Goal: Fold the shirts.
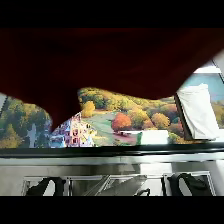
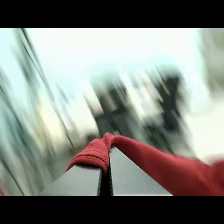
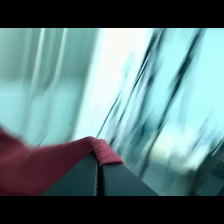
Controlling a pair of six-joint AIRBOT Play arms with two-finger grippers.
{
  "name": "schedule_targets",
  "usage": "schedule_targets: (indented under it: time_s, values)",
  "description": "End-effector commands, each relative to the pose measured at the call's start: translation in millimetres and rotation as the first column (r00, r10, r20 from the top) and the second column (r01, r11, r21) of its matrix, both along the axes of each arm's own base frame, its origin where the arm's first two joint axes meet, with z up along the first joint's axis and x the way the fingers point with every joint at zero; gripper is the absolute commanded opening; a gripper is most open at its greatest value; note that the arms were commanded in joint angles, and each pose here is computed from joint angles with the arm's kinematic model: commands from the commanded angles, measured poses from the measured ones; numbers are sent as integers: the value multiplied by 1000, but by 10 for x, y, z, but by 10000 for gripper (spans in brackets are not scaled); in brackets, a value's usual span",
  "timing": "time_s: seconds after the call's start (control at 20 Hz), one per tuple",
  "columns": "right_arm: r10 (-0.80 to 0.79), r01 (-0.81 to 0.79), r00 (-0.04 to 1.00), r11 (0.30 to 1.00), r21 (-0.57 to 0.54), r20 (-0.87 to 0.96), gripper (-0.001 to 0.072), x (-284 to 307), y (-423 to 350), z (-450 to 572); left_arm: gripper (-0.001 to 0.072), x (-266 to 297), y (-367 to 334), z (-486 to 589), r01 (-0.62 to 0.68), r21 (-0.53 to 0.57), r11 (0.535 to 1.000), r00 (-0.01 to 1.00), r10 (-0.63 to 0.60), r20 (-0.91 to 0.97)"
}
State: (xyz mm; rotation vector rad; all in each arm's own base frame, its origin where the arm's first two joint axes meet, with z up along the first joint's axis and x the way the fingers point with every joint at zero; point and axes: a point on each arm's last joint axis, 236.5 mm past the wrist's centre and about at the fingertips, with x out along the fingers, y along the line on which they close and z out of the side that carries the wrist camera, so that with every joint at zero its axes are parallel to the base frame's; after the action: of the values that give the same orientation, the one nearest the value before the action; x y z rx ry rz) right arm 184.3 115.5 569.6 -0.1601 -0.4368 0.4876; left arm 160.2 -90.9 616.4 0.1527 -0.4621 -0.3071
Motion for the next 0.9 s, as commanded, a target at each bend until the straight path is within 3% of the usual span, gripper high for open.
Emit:
schedule_targets:
  time_s: [0.0, 0.15, 0.3, 0.4, 0.5, 0.65, 0.75, 0.85]
  values:
    - [-143, 147, 959, 989, 0, 245, 20, -873, -78, 435, 14, -1264, 131, 547, -184, -63, 981, 925, 194, 326]
    - [-116, 118, 986, 993, -4, 117, 20, -535, -87, 236, 15, -982, 241, 302, -119, -64, 991, 970, 130, 205]
    - [-34, 29, 989, 999, -39, -141, 20, 159, -41, -279, 15, -94, 150, -322, 13, -30, 999, 997, -16, -71]
    - [39, -50, 939, 998, -24, -341, 20, 688, -21, -823, 15, 653, 2, -1006, 60, -15, 998, 945, -62, -321]
    - [81, -76, 831, 997, 31, -551, 20, 1261, -102, -1610, 15, 1405, -30, -1948, 8, -4, 1000, 806, -9, -592]
    - [100, -19, 621, 994, 112, -777, 20, 1907, -276, -3081, 14, 2239, 59, -3663, -50, 48, 998, 469, 66, -881]
    - [67, 103, 485, 986, 133, -872, 20, 2226, -468, -4178, 14, 2571, 194, -4772, -73, -22, 997, 228, -4, -974]
    - [33, 235, 368, 964, 127, -929, 20, 2448, -691, -5031, 14, 2800, 331, -5654, -128, -167, 978, 29, -165, -986]
